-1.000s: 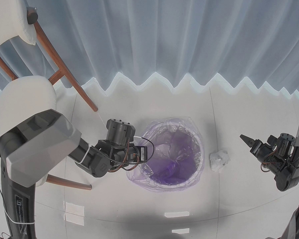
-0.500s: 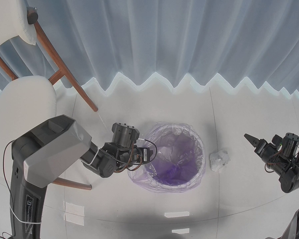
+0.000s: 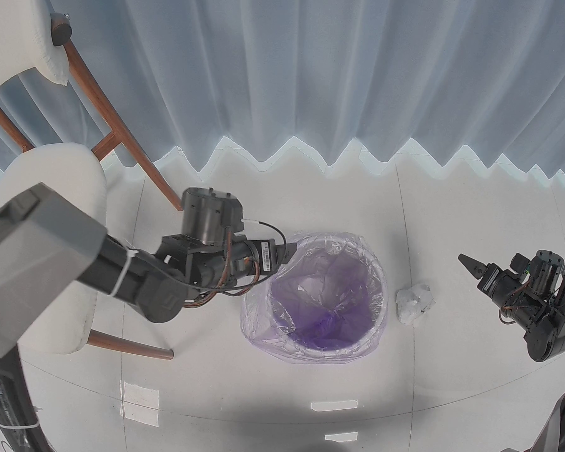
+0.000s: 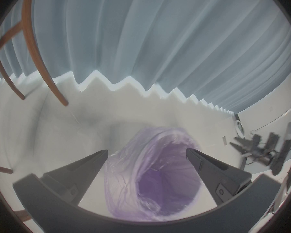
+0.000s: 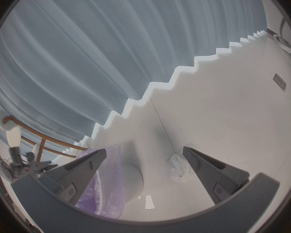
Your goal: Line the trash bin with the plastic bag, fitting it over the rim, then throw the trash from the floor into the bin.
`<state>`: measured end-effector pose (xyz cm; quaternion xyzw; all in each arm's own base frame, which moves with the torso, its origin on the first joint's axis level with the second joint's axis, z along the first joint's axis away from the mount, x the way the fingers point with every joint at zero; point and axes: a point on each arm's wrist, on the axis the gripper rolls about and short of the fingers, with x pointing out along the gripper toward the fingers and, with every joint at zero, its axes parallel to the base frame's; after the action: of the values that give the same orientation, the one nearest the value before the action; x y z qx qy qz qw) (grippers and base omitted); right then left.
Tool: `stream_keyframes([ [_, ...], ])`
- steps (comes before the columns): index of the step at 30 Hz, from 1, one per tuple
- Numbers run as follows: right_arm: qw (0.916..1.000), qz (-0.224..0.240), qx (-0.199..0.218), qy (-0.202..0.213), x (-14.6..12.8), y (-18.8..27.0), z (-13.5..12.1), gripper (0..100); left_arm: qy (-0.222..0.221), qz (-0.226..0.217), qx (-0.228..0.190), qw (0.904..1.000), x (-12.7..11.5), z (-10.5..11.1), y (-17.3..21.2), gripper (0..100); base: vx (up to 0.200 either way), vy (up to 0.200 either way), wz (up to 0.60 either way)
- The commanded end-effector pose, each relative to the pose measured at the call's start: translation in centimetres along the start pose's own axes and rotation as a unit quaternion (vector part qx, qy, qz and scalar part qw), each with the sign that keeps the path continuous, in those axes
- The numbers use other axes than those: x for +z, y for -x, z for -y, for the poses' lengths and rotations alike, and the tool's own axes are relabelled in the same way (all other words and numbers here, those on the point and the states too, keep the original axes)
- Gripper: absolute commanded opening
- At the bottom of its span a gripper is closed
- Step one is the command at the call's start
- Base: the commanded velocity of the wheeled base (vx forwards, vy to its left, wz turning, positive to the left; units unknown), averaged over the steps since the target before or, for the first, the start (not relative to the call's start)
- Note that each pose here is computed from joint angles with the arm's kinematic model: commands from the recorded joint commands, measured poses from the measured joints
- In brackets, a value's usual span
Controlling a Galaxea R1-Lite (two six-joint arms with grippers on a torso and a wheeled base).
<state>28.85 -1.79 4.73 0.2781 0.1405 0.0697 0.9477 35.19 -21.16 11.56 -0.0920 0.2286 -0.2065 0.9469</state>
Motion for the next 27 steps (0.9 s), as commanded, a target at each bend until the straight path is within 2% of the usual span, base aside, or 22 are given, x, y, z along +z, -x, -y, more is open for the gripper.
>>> stream_keyframes([
  [1,0.9986,-0.04,-0.034,0.011,0.0,-3.8,2.3,100,-0.003,0.064,-0.043,0.997,2.8,2.3,11.9,100,0.0,0.0,0.0],
  [3,0.9955,-0.072,-0.062,0.001,1.0,-4.9,3.1,100,-0.004,0.076,-0.046,0.996,2.9,1.9,14.0,100,0.0,0.0,0.0],
  [4,0.9955,-0.072,-0.062,0.001,1.0,-4.9,3.1,100,-0.004,0.076,-0.046,0.996,2.9,1.9,14.0,100,0.0,0.0,0.0],
  [5,0.9888,-0.121,-0.086,0.009,1.9,-6.2,3.4,100,-0.001,0.1,-0.051,0.9936,3.2,1.5,16.1,100,0.0,0.0,0.0],
  [6,0.987,-0.133,-0.09,0.014,2.1,-6.5,3.4,100,0.001,0.106,-0.051,0.9931,3.3,1.3,16.5,100,0.0,0.0,0.0],
  [8,0.9748,-0.19,-0.103,0.057,2.6,-8.2,3.8,100,0.005,0.143,-0.042,0.9888,4.0,0.2,17.8,100,0.0,0.0,0.0],
  [10,0.9639,-0.228,-0.111,0.082,1.8,-9.8,4.7,100,0.008,0.169,-0.038,0.9848,4.5,-0.2,18.6,100,0.0,0.0,0.0],
  [16,0.9531,-0.26,-0.113,0.106,-1.5,-14.2,5.3,100,0.011,0.209,-0.021,0.9776,3.7,-1.9,20.9,100,0.0,0.0,0.0],
  [21,0.9466,-0.276,-0.099,0.133,-3.5,-16.4,5.9,100,0.013,0.238,0.018,0.971,4.6,-3.8,21.9,100,0.0,0.0,0.0],
  [23,0.9427,-0.289,-0.101,0.132,-3.5,-16.7,5.9,100,0.014,0.246,0.027,0.9689,4.9,-4.2,22.1,100,0.0,0.0,0.0],
  [25,0.9344,-0.316,-0.109,0.124,-3.3,-17.0,5.8,100,0.015,0.252,0.029,0.9673,5.3,-4.3,22.1,100,0.0,0.0,0.0],
  [27,0.9321,-0.323,-0.112,0.12,-3.0,-17.5,5.7,100,0.014,0.252,0.029,0.9671,5.4,-4.3,22.1,100,0.0,0.0,0.0],
])
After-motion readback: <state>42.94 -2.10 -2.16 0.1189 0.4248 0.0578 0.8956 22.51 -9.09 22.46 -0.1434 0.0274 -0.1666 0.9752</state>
